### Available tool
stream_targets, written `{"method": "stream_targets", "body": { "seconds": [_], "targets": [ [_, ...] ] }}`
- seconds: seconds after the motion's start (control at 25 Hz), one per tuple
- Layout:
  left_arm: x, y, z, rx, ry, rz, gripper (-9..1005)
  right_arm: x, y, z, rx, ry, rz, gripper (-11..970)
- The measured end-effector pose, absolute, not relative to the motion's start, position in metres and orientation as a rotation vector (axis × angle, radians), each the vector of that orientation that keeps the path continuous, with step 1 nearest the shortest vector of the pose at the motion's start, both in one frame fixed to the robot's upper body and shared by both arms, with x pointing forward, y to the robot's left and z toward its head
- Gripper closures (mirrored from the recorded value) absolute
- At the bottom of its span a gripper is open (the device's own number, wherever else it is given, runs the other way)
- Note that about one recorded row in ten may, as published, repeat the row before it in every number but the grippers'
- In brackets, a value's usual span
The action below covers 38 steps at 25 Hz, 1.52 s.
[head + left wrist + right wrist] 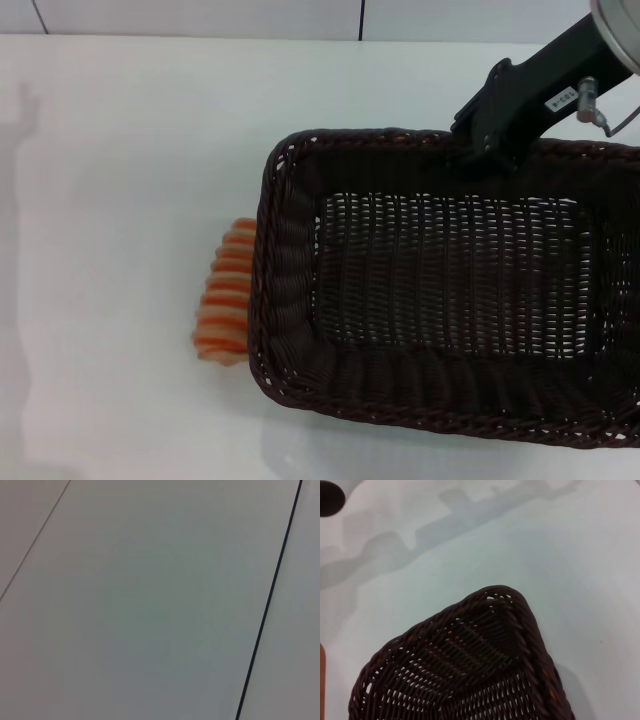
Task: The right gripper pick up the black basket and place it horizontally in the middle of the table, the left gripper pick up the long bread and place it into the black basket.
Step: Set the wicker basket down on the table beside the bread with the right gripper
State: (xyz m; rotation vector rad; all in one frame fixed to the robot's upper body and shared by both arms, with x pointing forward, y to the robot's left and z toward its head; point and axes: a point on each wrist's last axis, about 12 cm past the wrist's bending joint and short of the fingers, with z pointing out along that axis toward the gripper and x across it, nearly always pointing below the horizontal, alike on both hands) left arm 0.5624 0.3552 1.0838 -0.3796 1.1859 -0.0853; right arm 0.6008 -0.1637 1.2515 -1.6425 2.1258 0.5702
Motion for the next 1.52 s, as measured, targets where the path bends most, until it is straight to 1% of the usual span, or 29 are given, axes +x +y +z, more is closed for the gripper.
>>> {"method": "stream_targets", "body": {
  "seconds": [0.24,0.68,1.04,1.24,1.52],
  "targets": [
    [0.562,0.355,1.084,-0.379,1.183,-0.085,185,0.604,-0.156,1.247,-1.681,2.126,0.524,785],
    [0.562,0.355,1.084,-0.381,1.182,-0.086,185,0.612,-0.123,1.238,-1.775,2.115,0.398,785],
    [0.562,0.355,1.084,-0.385,1.178,-0.092,185,0.616,-0.110,1.230,-1.817,2.144,0.287,785],
    [0.562,0.354,1.084,-0.387,1.176,-0.095,185,0.619,-0.105,1.228,-1.806,2.150,0.239,642],
    [0.562,0.354,1.085,-0.386,1.169,-0.096,185,0.627,-0.100,1.235,-1.707,2.113,0.217,594]
  ]
}}
